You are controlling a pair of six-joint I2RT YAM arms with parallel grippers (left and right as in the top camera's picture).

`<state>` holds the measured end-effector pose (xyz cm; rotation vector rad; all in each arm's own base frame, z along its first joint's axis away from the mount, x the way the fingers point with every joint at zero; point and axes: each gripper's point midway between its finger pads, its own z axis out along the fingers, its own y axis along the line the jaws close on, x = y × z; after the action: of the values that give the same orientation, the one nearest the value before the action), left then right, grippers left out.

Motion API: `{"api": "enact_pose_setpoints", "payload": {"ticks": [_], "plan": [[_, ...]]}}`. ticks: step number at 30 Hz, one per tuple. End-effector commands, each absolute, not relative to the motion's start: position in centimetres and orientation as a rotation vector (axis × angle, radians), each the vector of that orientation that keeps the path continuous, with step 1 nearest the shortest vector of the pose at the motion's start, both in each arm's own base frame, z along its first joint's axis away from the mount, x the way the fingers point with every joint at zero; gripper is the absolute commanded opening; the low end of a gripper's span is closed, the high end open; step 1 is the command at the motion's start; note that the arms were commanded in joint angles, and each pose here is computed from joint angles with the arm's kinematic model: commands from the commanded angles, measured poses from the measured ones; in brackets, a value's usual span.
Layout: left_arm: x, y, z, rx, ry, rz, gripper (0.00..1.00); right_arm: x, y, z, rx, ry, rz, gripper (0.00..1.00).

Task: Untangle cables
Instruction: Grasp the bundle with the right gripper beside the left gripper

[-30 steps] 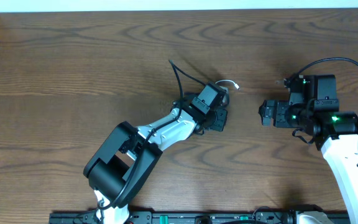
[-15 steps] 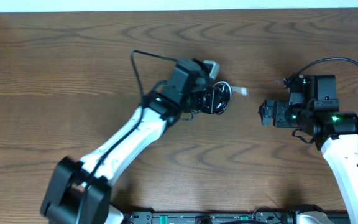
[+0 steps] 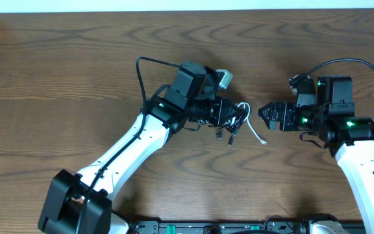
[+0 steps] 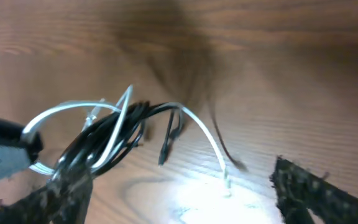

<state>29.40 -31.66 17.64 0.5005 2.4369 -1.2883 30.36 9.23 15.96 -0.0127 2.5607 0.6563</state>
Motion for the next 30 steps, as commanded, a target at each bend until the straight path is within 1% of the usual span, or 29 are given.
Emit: {"api": "enact_pose_setpoints", "payload": {"ticks": [1,3,6,9,13,16,17,22,25,26,30], "plan": [[29.1,-31.9,18.3,0.514,2.424,-1.327,0.08,29.9,10.8,16.6,0.035,2.563,0.776,0.86],[29.1,-31.9,18.2,0.514,2.425,-1.327,0.07,29.7,11.2,16.2,0.061,2.583,0.792,0.84],[29.0,-31.8,18.1,0.511,2.436,-1.325,0.07,29.9,12.1,15.5,0.196,2.62,0.845,0.8],[29.2,-31.4,17.5,0.488,2.464,-1.279,0.07,30.4,12.9,14.8,0.338,2.64,0.894,0.72],[29.4,-30.6,16.3,0.441,2.519,-1.198,0.07,30.7,14.1,13.5,0.402,2.68,0.923,0.62],[29.4,-30.5,16.2,0.441,2.526,-1.191,0.07,30.6,15.0,12.2,0.418,2.725,0.928,0.6],[29.4,-30.5,16.2,0.441,2.526,-1.191,0.07,30.6,15.3,11.8,0.426,2.739,0.93,0.57],[29.8,-29.9,15.6,0.412,2.546,-1.128,0.07,30.5,17.0,10.2,0.412,2.785,0.954,0.35],[29.9,-28.9,14.5,0.367,2.599,-1.038,0.07,30.7,17.9,9.8,0.381,2.787,0.963,0.18],[29.8,-28.5,14.1,0.355,2.619,-1.011,0.07,30.8,18.1,9.7,0.371,2.787,0.964,0.17],[29.3,-28.0,13.5,0.36,2.655,-0.976,0.07,30.9,18.0,9.4,0.368,2.79,0.929,0.15]]}}
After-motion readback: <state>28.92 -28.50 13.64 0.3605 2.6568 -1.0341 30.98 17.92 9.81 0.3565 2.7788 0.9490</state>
